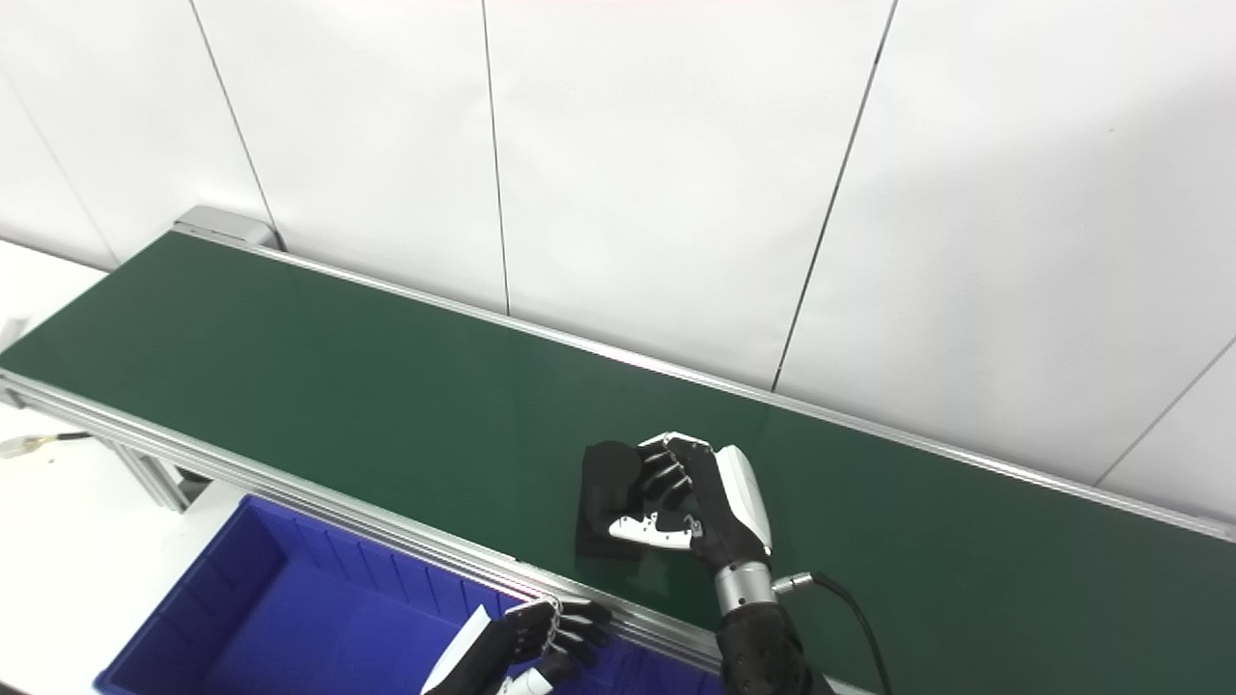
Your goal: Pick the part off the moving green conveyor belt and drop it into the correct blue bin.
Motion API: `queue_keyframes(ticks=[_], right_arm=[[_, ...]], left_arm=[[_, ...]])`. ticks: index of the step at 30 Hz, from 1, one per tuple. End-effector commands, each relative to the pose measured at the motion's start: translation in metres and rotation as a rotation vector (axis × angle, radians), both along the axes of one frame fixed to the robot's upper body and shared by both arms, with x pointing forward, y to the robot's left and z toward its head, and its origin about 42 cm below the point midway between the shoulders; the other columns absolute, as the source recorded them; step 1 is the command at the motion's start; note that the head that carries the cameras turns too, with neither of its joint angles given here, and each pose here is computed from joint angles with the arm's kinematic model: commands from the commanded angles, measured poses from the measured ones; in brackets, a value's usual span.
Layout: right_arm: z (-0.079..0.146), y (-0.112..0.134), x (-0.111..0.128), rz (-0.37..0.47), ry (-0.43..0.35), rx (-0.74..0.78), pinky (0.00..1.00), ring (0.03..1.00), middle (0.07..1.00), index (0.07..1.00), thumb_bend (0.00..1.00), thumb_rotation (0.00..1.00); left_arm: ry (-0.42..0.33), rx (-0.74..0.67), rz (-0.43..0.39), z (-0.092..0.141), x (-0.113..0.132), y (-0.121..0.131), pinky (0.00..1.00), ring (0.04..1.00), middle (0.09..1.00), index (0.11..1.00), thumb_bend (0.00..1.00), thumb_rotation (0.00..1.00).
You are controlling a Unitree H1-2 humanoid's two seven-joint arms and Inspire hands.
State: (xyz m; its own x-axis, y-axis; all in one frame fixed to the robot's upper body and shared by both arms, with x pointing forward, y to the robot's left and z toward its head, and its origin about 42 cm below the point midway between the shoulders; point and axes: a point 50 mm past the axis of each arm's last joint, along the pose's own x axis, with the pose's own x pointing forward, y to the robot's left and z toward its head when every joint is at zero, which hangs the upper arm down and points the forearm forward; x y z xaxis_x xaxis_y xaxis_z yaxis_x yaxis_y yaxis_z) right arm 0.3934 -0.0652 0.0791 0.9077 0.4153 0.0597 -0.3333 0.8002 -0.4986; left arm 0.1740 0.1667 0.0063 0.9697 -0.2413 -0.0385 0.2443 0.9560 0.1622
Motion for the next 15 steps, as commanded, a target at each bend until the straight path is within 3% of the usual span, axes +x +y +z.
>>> queue_keyframes(ticks=[1, 15], right_arm=[[0.0258, 0.0122, 0.0083, 0.037, -0.110, 0.056, 0.34, 0.443, 0.516, 0.506, 0.50, 0.00], [0.0312, 0.0126, 0.0067, 0.021, -0.135, 0.075, 0.33, 0.445, 0.515, 0.516, 0.50, 0.00]], left_arm=[[-0.069, -0.020, 0.006, 0.0101, 0.0040, -0.0012, 0.50, 0.589, 0.666, 0.721, 0.74, 0.90], [-0.069, -0.025, 0.008, 0.0102, 0.0046, -0.0008, 0.50, 0.590, 0.664, 0.719, 0.73, 0.90]])
